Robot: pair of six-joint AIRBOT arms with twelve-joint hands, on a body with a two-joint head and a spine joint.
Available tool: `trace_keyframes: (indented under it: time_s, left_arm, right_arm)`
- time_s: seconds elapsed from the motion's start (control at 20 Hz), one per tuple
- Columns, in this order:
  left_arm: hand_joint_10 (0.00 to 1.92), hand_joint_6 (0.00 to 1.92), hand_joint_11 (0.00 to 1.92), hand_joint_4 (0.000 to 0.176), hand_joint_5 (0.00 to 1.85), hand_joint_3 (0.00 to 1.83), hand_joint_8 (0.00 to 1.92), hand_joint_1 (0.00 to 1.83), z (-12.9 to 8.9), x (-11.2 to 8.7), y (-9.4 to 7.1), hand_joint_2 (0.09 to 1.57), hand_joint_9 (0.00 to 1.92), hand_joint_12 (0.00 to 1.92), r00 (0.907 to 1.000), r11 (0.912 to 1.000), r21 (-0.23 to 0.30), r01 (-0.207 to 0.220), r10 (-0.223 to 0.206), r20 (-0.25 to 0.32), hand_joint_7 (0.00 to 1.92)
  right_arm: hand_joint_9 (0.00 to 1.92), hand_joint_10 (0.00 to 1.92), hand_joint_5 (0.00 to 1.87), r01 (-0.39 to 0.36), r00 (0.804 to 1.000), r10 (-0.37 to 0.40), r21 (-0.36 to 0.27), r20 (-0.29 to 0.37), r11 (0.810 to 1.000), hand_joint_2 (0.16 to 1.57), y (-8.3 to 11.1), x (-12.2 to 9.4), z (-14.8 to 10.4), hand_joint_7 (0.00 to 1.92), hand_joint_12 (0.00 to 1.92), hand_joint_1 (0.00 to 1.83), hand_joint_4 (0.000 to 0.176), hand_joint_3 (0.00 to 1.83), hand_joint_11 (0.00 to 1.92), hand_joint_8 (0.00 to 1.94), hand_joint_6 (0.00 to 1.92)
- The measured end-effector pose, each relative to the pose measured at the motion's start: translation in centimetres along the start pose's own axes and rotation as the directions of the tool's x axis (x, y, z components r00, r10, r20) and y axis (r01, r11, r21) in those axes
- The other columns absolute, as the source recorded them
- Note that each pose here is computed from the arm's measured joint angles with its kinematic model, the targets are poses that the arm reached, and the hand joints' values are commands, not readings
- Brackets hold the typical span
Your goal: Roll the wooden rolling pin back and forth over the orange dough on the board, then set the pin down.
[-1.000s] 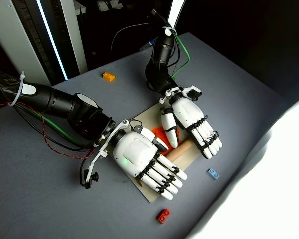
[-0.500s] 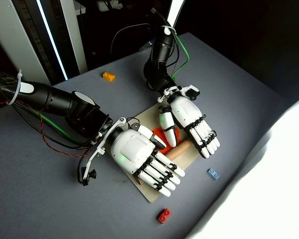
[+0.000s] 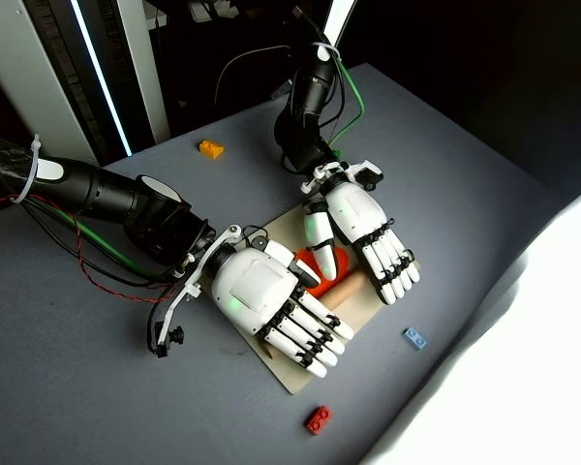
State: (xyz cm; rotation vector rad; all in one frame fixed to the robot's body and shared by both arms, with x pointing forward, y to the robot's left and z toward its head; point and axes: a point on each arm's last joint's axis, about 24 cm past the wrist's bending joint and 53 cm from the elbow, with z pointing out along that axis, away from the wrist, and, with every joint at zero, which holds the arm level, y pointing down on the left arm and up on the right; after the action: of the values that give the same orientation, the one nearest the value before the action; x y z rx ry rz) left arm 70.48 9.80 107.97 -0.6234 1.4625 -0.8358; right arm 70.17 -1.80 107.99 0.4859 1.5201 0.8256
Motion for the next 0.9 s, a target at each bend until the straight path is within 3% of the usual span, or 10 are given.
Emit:
trace_keyframes:
  time_s: [0.35, 0.6, 0.9]
  left_arm:
    - [0.01, 0.01, 0.0, 0.0, 0.24, 0.0, 0.01, 0.0, -1.2, 0.2, 0.0, 1.49, 0.18, 0.3, 1.0, 1.0, 0.01, 0.0, 0.0, -0.001, 0.24]
    - [0.0, 0.0, 0.0, 0.0, 0.23, 0.0, 0.0, 0.0, -1.9, 0.3, 0.0, 1.49, 0.18, 0.28, 1.0, 0.9999, 0.011, 0.005, -0.005, 0.002, 0.23]
    - [0.0, 0.0, 0.0, 0.0, 0.25, 0.0, 0.0, 0.0, -2.4, 0.4, 0.0, 1.49, 0.19, 0.32, 1.0, 0.9999, 0.011, 0.009, -0.009, 0.002, 0.25]
  right_arm:
    - [0.28, 0.03, 0.3, 0.003, 1.0, -0.003, -0.006, 0.021, 1.0, 1.47, 0.2, -0.1, -0.9, 0.33, 0.76, 0.0, 0.0, 0.0, 0.0, 0.02, 0.04]
    - [0.26, 0.02, 0.29, 0.009, 0.999, -0.008, -0.009, 0.033, 1.0, 1.47, 0.3, -0.2, -1.6, 0.32, 0.7, 0.0, 0.0, 0.0, 0.0, 0.0, 0.03]
    - [0.3, 0.02, 0.31, 0.011, 0.999, -0.011, -0.004, 0.046, 1.0, 1.46, 0.1, -0.4, -2.1, 0.35, 0.86, 0.0, 0.0, 0.0, 0.0, 0.01, 0.02]
